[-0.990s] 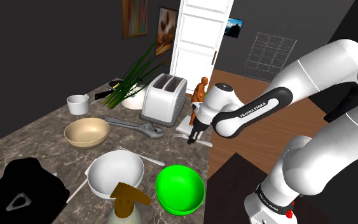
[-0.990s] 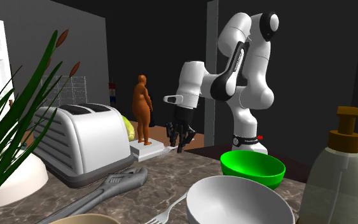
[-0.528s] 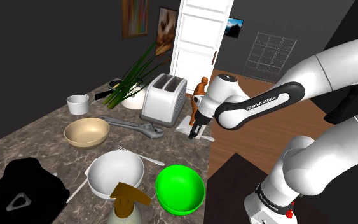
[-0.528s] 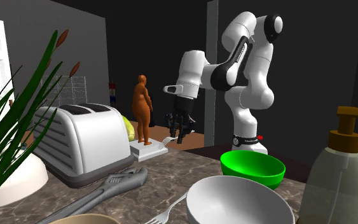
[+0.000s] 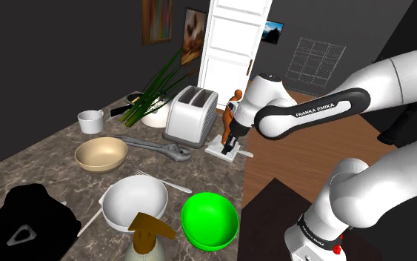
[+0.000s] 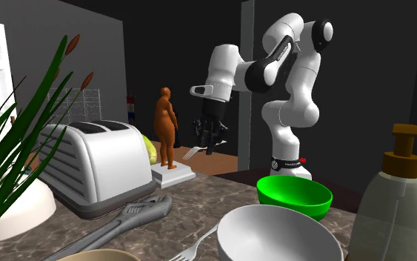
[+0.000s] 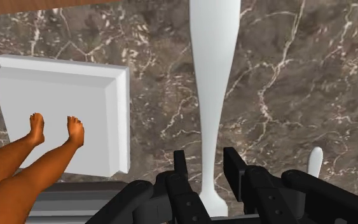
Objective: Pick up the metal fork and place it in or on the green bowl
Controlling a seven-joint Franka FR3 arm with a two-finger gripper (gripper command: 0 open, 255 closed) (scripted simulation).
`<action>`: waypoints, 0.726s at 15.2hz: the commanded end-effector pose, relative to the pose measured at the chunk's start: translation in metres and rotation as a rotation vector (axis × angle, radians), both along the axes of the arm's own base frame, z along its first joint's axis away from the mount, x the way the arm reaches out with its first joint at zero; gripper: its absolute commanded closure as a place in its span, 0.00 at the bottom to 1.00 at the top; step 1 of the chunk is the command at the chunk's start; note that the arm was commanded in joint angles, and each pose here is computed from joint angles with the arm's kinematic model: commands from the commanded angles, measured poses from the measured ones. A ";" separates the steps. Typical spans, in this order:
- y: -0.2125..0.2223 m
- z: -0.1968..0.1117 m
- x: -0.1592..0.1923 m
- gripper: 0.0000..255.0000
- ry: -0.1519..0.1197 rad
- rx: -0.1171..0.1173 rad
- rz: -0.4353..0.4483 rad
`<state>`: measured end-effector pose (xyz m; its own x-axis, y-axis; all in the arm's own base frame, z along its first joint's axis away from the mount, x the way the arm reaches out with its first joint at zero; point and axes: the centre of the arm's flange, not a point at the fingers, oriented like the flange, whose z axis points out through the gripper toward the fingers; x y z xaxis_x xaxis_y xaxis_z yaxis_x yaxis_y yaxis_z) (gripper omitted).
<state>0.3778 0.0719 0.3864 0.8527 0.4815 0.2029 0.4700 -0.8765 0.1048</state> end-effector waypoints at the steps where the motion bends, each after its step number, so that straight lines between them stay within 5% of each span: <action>1: 0.001 0.011 0.000 1.00 0.000 0.000 0.000; 11: 0.090 0.006 -0.057 1.00 0.000 0.000 0.000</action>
